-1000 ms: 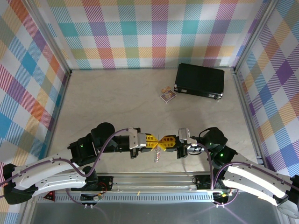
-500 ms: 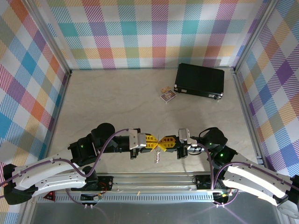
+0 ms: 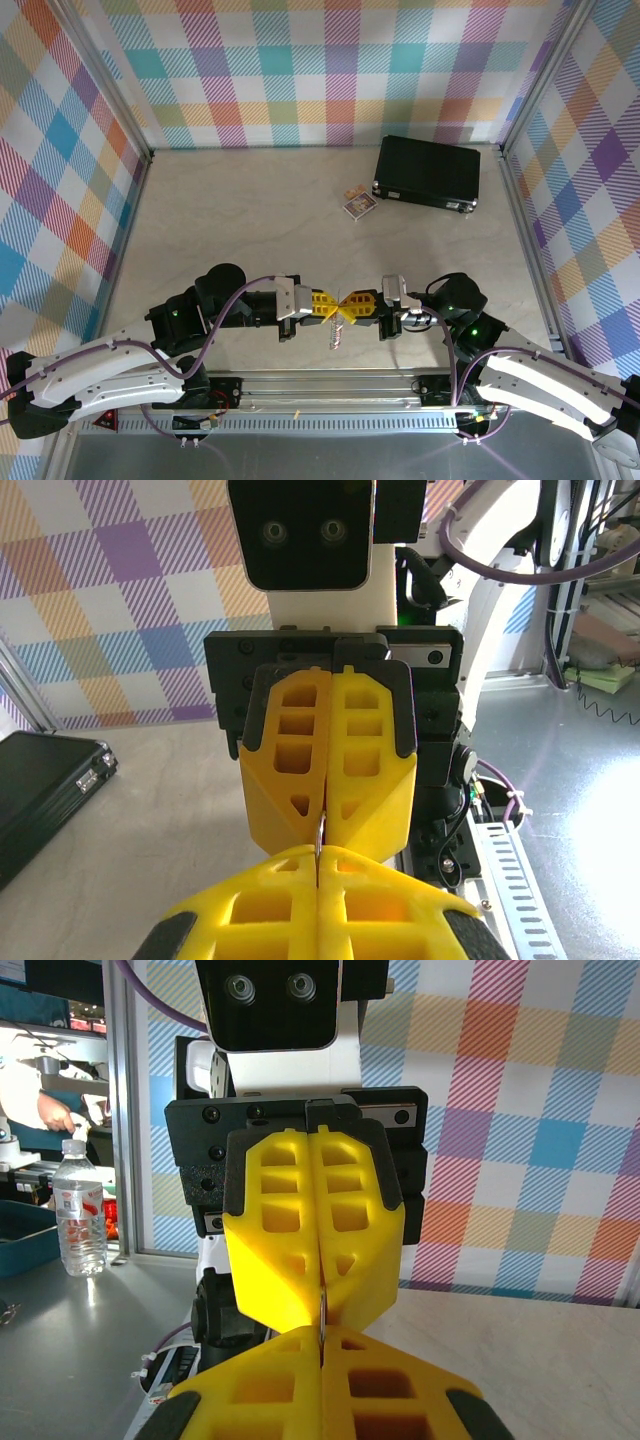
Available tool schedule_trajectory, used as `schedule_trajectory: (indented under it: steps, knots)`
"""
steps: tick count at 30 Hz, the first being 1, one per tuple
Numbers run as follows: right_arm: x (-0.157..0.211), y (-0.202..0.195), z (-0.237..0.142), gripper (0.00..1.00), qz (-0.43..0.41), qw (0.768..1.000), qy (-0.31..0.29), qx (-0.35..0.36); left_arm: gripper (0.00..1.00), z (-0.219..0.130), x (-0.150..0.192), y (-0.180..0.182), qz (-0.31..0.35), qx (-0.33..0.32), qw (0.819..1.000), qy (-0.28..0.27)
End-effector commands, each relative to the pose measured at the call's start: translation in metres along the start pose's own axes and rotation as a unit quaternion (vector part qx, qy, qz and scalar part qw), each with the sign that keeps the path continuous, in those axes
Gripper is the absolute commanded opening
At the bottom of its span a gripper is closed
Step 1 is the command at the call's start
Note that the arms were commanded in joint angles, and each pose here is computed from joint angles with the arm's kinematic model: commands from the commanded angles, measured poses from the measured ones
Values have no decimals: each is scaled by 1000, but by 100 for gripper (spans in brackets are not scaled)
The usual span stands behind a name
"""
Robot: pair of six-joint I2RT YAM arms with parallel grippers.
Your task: Put the keys on the keyring
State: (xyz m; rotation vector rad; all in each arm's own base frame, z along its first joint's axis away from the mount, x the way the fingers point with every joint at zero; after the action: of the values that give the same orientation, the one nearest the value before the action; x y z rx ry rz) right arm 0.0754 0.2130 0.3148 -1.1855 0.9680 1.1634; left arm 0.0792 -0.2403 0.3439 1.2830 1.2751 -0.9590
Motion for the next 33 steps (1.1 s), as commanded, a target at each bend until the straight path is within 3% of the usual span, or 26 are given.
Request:
schedule_trajectory:
  steps: [1, 3, 6, 11, 16, 24, 27, 33]
  knots:
    - [-10, 3, -3, 11, -11, 1000, -18, -4, 0, -2, 2, 9, 0, -34, 999, 6]
    - [-9, 1, -3, 31, -1, 1000, 1, 4, 0, -2, 3, 12, -3, -49, 999, 10]
    - [-10, 0, -7, 51, 18, 999, 31, 23, 0, -3, 9, 16, -9, -69, 997, 21]
    - [-8, -5, -18, 66, 58, 992, 76, 79, 0, -5, 19, 19, -25, -86, 996, 29]
    - [11, -20, -24, 69, 132, 962, 174, 162, 0, -11, 27, 20, -42, -102, 994, 29]
    - [67, -53, -34, 69, 309, 868, 302, 245, 0, -26, 49, 28, -86, -152, 984, 40]
    - [94, -65, -39, 65, 383, 832, 311, 253, 0, -31, 55, 31, -105, -168, 979, 38]
    - [143, -71, -27, 58, 458, 784, 361, 212, 0, -32, 67, 35, -133, -189, 972, 32]
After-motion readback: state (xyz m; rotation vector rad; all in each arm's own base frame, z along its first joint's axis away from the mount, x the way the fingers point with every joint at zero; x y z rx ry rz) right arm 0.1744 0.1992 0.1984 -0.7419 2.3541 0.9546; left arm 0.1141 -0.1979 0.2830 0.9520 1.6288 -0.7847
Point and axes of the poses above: each hand's point on the last joint's axis, 136 mm out from that joint toward the fingers, its own z axis out along the fingers, its own y axis along the line the jaws close on, x = y × z, the point moved 7 cm from there along -z, back along the fingers, and after that the axes turned 2 degrees about -z, right-handed, at the moved point
